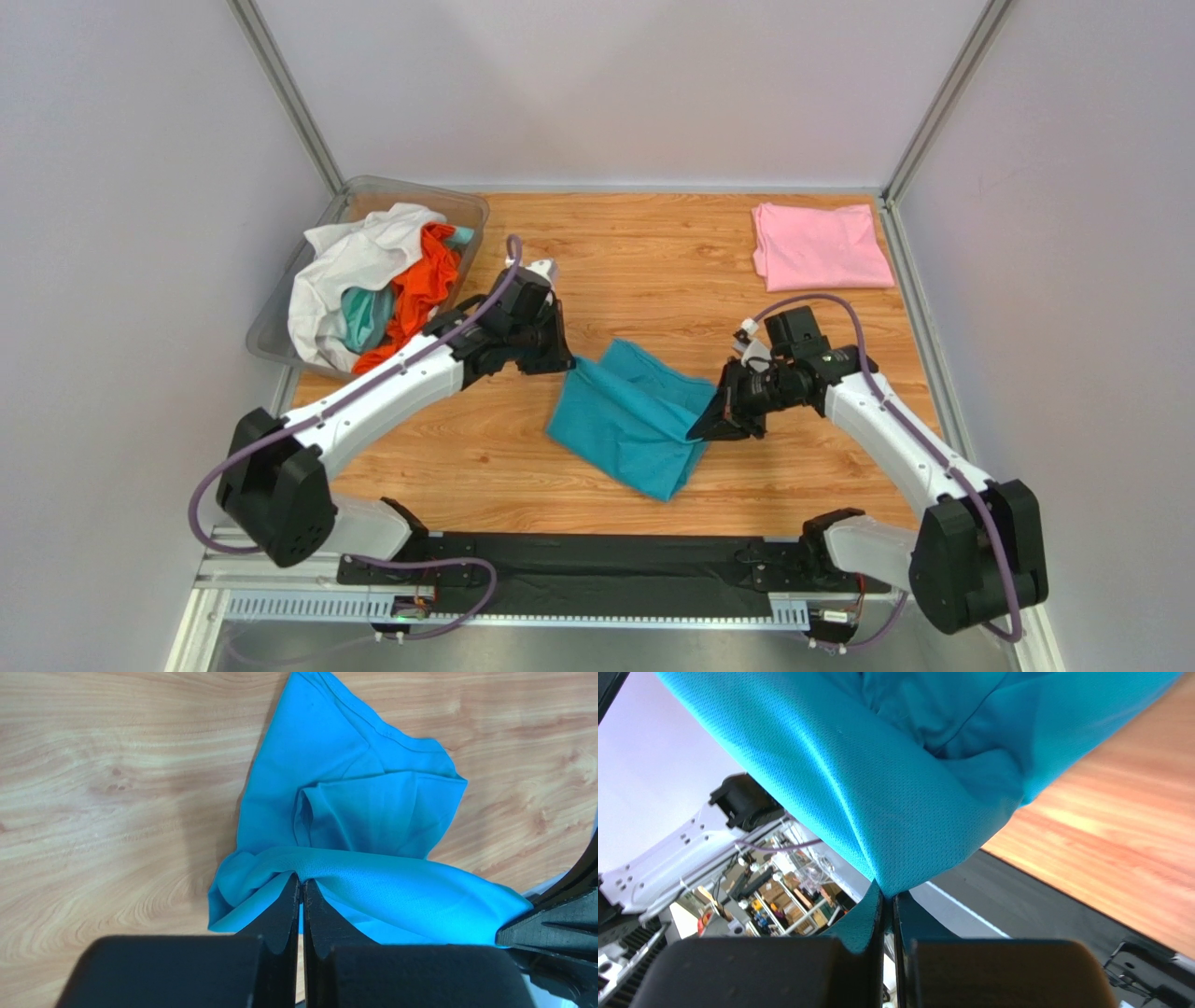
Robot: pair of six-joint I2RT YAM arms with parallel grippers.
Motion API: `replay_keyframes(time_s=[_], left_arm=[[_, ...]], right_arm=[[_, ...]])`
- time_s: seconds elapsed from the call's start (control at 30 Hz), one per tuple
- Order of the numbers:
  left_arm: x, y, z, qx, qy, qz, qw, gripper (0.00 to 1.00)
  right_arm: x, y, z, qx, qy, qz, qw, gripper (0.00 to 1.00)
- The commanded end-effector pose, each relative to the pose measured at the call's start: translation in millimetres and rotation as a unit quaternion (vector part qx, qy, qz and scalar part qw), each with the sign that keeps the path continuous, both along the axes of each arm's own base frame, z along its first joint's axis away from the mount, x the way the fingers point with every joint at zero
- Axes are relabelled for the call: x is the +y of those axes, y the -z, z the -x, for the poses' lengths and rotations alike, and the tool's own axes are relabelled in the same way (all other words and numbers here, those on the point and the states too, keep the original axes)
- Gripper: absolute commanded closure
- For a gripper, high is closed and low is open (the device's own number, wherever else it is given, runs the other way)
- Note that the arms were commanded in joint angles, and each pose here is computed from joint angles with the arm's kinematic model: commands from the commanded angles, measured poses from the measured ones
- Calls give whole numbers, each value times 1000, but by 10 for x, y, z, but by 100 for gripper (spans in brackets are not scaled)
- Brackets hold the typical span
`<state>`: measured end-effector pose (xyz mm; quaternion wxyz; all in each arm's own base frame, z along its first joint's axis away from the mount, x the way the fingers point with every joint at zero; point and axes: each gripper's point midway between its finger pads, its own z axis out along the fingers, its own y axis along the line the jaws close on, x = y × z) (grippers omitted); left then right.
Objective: Fold and stack the t-shirts
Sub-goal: Fold the tshirt
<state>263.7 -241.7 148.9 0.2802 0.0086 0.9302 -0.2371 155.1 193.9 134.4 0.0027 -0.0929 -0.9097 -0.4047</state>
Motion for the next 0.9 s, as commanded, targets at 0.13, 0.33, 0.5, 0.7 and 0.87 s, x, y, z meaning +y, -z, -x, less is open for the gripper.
replay_keyframes(time_s=[0.13, 0.33, 0.5, 0.7, 0.87], left_arm=[[-262, 41, -496, -20, 1, -15, 1000, 100], [-359, 301, -671, 3, -1, -39, 999, 100], [-437, 432, -811, 12, -1, -43, 999, 96], [-512, 465, -978, 15, 2, -37, 999, 63], [-567, 262, -948, 3, 21, -16, 1000, 8]], right_arm=[[-91, 187, -425, -32, 34, 10, 999, 100], [-219, 406, -742, -39, 58, 29, 997, 97], [-328, 621, -930, -19, 79, 23, 996, 91], [-433, 697, -1223, -35, 85, 29, 995, 59], [-464, 487, -1294, -63, 90, 25, 994, 26]])
